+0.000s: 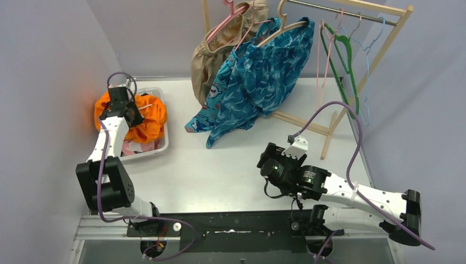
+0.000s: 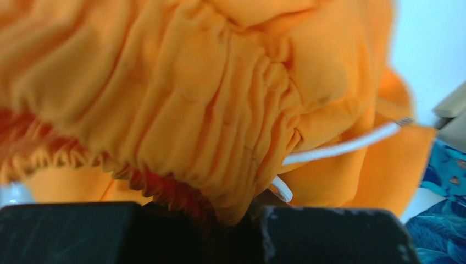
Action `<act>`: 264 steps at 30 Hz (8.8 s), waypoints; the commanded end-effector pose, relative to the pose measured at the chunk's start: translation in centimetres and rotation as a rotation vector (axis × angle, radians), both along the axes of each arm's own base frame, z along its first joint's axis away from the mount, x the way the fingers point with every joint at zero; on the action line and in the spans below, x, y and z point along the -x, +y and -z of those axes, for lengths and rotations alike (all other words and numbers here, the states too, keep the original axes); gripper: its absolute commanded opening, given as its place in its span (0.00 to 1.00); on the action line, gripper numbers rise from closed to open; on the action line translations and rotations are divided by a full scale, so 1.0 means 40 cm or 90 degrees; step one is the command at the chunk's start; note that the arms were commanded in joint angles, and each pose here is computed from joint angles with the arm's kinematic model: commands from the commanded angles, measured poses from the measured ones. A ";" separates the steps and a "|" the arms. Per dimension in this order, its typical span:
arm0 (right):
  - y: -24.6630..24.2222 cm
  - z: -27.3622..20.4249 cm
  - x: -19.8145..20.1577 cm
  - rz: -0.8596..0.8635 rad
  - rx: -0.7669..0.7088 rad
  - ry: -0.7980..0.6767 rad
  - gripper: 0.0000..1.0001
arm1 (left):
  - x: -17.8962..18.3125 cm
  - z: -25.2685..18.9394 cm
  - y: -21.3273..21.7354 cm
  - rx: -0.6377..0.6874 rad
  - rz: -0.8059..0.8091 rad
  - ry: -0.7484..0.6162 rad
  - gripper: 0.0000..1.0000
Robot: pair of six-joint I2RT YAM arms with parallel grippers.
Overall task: Remove the shorts from the hanger
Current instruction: Place the shorts in the basket, then adjust the basket at the center of the board, then pick up the hanger from the clothes rod.
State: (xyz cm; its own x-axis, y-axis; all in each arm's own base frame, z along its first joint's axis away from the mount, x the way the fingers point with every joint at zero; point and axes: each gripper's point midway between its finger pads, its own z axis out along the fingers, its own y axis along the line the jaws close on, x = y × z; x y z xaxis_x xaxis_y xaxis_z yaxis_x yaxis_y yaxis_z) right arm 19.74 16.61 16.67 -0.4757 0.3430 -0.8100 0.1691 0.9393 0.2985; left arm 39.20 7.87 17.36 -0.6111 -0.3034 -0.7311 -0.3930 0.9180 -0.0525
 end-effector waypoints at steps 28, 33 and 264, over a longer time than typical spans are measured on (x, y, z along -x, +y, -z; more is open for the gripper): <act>0.119 -0.158 -0.040 -0.127 -0.005 -0.087 0.84 | 0.049 -0.312 0.008 0.121 -0.016 -0.226 0.75; 0.125 -0.162 -0.043 -0.132 0.007 -0.087 0.84 | -0.026 -0.170 0.050 0.131 -0.038 -0.158 0.63; 0.202 -0.298 0.158 -0.651 -0.296 -0.021 0.00 | 0.372 -0.320 -0.616 0.428 0.562 -0.257 0.77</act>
